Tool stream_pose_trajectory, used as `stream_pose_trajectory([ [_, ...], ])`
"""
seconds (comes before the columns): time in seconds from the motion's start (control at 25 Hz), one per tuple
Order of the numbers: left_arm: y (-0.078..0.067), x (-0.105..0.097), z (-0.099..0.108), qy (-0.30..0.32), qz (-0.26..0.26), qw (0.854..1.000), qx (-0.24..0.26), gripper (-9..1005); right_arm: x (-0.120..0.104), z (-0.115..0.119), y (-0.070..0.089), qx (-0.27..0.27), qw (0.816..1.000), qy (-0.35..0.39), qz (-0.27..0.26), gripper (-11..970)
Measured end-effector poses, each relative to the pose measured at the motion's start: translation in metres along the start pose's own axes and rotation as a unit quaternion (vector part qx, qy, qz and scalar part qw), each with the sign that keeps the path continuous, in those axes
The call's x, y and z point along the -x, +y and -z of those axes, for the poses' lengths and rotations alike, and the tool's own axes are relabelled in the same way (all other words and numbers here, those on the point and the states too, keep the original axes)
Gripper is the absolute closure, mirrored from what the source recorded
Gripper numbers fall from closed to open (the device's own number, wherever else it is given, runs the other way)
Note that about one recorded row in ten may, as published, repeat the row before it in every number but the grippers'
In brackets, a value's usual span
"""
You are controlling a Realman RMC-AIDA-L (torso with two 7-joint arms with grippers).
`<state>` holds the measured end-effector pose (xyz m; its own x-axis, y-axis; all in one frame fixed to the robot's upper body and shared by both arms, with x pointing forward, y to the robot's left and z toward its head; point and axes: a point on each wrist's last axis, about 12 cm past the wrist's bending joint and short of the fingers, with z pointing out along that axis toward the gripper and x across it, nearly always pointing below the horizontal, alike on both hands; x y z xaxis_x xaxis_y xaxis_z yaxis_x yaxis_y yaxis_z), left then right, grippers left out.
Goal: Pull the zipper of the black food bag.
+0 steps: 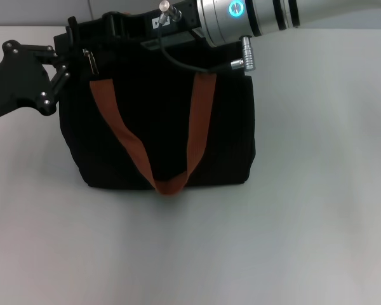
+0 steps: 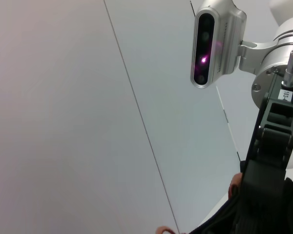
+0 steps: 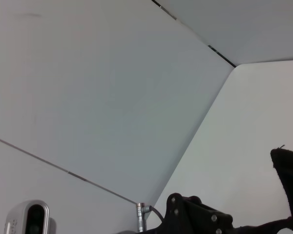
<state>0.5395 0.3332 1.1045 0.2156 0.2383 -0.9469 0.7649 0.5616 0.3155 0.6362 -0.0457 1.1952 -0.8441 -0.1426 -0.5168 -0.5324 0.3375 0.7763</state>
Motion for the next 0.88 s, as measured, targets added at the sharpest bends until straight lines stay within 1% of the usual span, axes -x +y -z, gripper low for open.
stream_pose_trajectory([
  [0.24, 0.0008, 0.0035, -0.0056, -0.005, -0.003, 1.000, -0.004, 964, -0.0001, -0.0003, 0.0011, 0.003, 1.000, 0.002, 0.001, 134],
  [0.48, 0.0022, 0.0055, -0.0095, -0.008, -0.002, 1.000, -0.007, 964, -0.0048, -0.0058, 0.0052, 0.019, 1.000, 0.006, 0.009, 134],
  [0.88, 0.0017, 0.0042, -0.0038, -0.007, 0.003, 1.000, -0.003, 965, -0.0048, -0.0058, 0.0014, 0.009, 1.000, -0.002, 0.007, 139],
])
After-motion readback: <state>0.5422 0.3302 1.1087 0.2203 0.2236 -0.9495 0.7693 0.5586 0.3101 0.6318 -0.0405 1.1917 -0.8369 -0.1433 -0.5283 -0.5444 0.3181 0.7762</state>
